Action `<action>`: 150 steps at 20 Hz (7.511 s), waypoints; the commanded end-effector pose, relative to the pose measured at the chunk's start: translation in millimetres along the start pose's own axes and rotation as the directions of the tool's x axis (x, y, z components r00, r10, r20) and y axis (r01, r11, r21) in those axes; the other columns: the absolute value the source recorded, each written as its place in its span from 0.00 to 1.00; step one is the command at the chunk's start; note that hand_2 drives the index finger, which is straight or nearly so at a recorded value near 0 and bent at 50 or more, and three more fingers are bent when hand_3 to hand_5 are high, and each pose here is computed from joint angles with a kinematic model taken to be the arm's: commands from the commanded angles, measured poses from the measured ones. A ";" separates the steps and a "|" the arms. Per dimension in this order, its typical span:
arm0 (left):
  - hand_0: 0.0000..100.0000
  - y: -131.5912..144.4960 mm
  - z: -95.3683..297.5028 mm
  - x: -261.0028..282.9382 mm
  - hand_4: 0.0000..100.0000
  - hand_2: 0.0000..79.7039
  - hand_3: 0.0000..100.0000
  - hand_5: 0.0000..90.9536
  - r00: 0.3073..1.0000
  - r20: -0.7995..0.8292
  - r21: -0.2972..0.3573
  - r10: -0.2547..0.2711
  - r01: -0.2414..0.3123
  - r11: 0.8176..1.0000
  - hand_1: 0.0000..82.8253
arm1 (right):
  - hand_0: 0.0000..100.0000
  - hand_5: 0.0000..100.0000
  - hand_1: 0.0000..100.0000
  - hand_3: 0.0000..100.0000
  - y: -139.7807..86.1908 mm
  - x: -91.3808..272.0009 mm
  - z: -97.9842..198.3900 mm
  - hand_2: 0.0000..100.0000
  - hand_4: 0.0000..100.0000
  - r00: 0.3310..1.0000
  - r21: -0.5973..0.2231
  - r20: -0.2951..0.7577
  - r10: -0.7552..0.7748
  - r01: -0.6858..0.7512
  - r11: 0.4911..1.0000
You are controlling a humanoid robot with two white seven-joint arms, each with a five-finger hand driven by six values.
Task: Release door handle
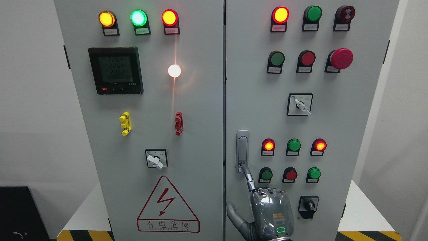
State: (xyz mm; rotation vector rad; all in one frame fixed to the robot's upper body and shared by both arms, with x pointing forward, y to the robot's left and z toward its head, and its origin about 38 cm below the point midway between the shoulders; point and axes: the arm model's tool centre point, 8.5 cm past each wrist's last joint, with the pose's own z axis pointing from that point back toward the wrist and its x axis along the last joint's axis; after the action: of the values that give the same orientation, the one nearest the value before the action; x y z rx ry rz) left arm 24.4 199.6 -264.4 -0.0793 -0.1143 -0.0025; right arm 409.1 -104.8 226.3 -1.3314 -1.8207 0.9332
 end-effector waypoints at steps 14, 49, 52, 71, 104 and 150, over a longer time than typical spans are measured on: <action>0.12 0.0 1.1 -12.1 0.00 0.00 0.00 0.00 1.000 -0.019 0.000 0.003 -0.003 1.000 0.67 | 0.33 1.00 0.17 1.00 13.0 2.9 6.1 0.00 0.99 1.000 0.041 0.006 -0.002 0.002 0.999; 0.12 0.0 1.1 -12.1 0.00 0.00 0.00 0.00 1.000 -0.019 0.000 0.003 -0.003 1.000 0.67 | 0.33 1.00 0.17 1.00 10.7 3.2 6.7 0.00 0.99 1.000 0.034 0.007 -0.005 0.005 0.999; 0.12 -0.1 1.0 -11.6 0.00 0.00 0.00 0.00 1.000 -0.018 0.000 0.003 -0.003 1.000 0.67 | 0.33 1.00 0.17 1.00 6.1 3.8 5.9 0.00 0.99 1.000 0.021 0.008 -0.007 0.007 1.000; 0.12 0.0 1.1 -12.1 0.00 0.00 0.00 0.00 1.000 -0.019 0.000 0.003 -0.003 1.000 0.67 | 0.33 1.00 0.18 1.00 -0.8 4.0 4.2 0.06 0.98 1.000 -0.001 0.009 -0.009 0.009 1.000; 0.12 0.0 1.1 -12.1 0.00 0.00 0.00 0.00 1.000 -0.019 0.000 0.003 -0.003 1.000 0.67 | 0.32 1.00 0.18 1.00 -8.8 5.5 2.7 0.14 0.98 1.000 -0.027 0.014 -0.015 0.015 1.000; 0.12 0.0 1.1 -12.1 0.00 0.00 0.00 0.00 1.000 -0.019 0.000 0.003 -0.003 1.000 0.67 | 0.39 0.89 0.25 0.83 -33.5 6.3 8.7 0.22 0.84 0.998 -0.085 0.043 -0.037 0.041 0.996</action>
State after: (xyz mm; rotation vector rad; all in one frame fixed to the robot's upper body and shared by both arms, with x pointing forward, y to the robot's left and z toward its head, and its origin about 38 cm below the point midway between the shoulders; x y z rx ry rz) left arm 24.4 199.6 -264.4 -0.0792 -0.1144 -0.0024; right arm 392.1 -104.6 244.4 -1.3246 -1.9093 0.8985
